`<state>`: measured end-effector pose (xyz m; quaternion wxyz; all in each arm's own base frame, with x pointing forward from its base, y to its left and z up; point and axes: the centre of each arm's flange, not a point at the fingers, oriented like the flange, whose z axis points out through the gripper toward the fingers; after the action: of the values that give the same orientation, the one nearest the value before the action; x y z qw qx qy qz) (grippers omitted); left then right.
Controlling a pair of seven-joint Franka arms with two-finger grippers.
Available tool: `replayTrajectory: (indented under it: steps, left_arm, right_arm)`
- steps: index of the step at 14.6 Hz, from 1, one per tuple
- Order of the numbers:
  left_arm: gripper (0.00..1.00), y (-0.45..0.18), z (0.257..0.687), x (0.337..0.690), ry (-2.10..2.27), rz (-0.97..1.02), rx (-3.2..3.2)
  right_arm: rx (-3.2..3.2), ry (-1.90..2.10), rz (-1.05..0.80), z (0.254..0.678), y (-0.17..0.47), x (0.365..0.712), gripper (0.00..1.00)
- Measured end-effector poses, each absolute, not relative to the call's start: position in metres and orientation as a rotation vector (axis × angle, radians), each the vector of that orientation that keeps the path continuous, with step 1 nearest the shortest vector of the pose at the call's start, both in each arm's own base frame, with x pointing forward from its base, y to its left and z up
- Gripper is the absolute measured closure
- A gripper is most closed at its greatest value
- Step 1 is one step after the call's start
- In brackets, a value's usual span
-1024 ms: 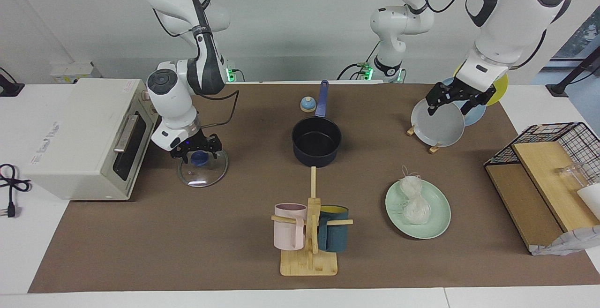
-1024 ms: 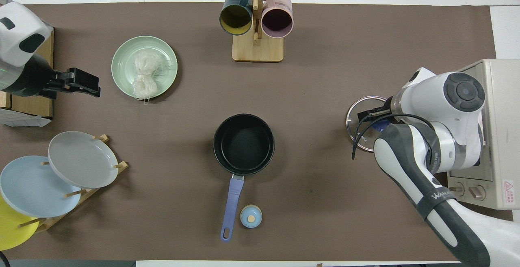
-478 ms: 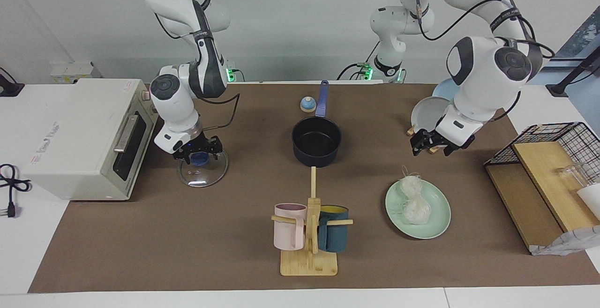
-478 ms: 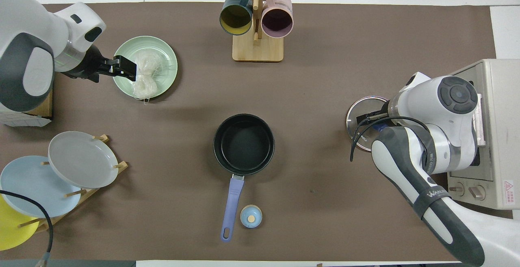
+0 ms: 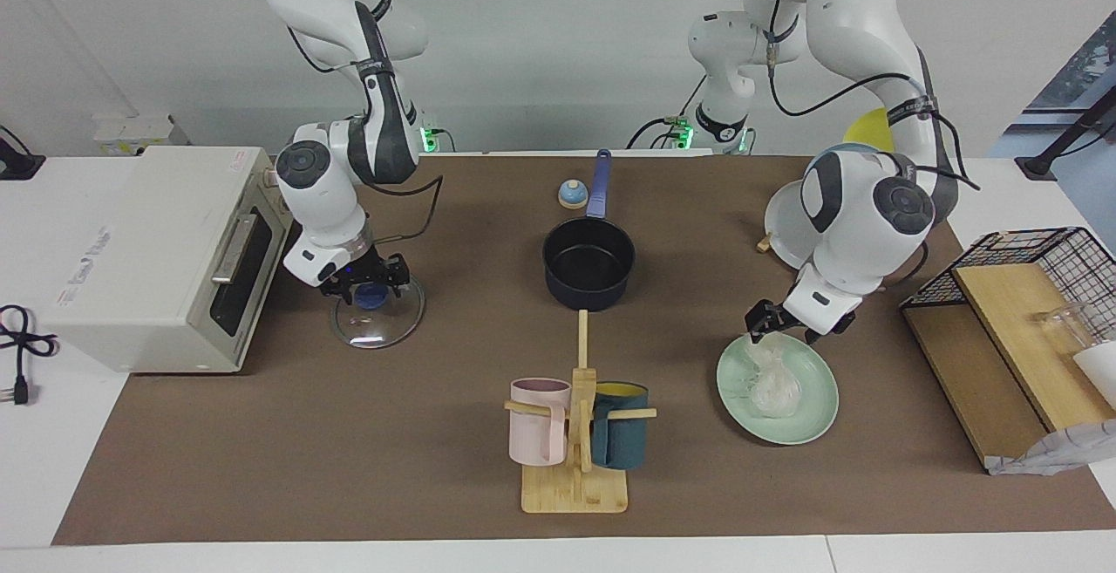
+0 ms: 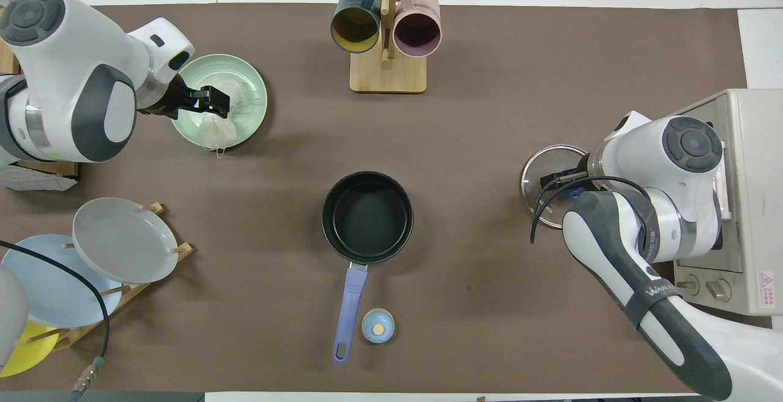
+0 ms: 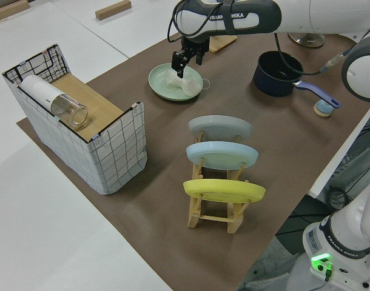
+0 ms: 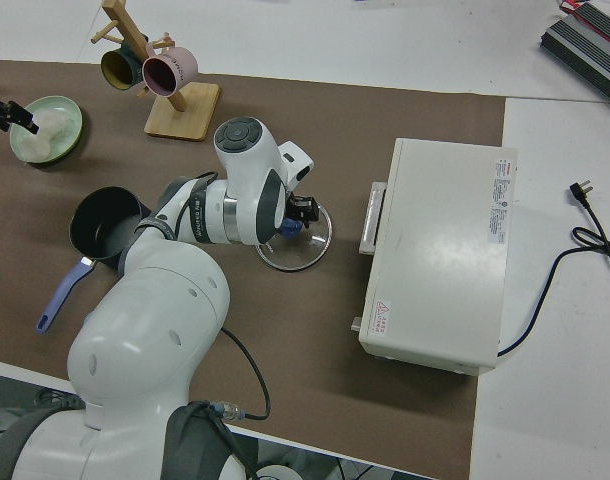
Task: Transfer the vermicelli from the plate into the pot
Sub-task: 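Grasp the white vermicelli with the left gripper and lift it, then carry the vermicelli with the left gripper over the black pot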
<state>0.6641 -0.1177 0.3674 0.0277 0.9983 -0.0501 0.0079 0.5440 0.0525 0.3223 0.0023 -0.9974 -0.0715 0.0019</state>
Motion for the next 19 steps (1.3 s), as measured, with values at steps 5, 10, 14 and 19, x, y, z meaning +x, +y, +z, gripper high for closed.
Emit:
replayTrajectory:
  steps: [5,10,14,19]
  left_arm:
    - [0.0,-0.118,0.321,0.676,-0.219,0.059,3.081]
    - [0.37,-0.117,0.318,0.677,-0.287,0.067,3.08]
    - [0.74,-0.117,0.325,0.679,-0.346,0.06,3.083]
    - [0.75,-0.12,0.4,0.684,-0.323,-0.083,3.048]
  right_arm:
    - [-3.129,-0.225,0.005,0.323,0.053,0.544,0.3]
    - [-3.128,-0.229,0.004,0.325,0.054,0.545,0.34]
    - [-3.127,-0.241,0.036,0.352,0.059,0.558,0.34]
    - [-3.121,-0.273,0.115,0.412,0.072,0.574,0.34]
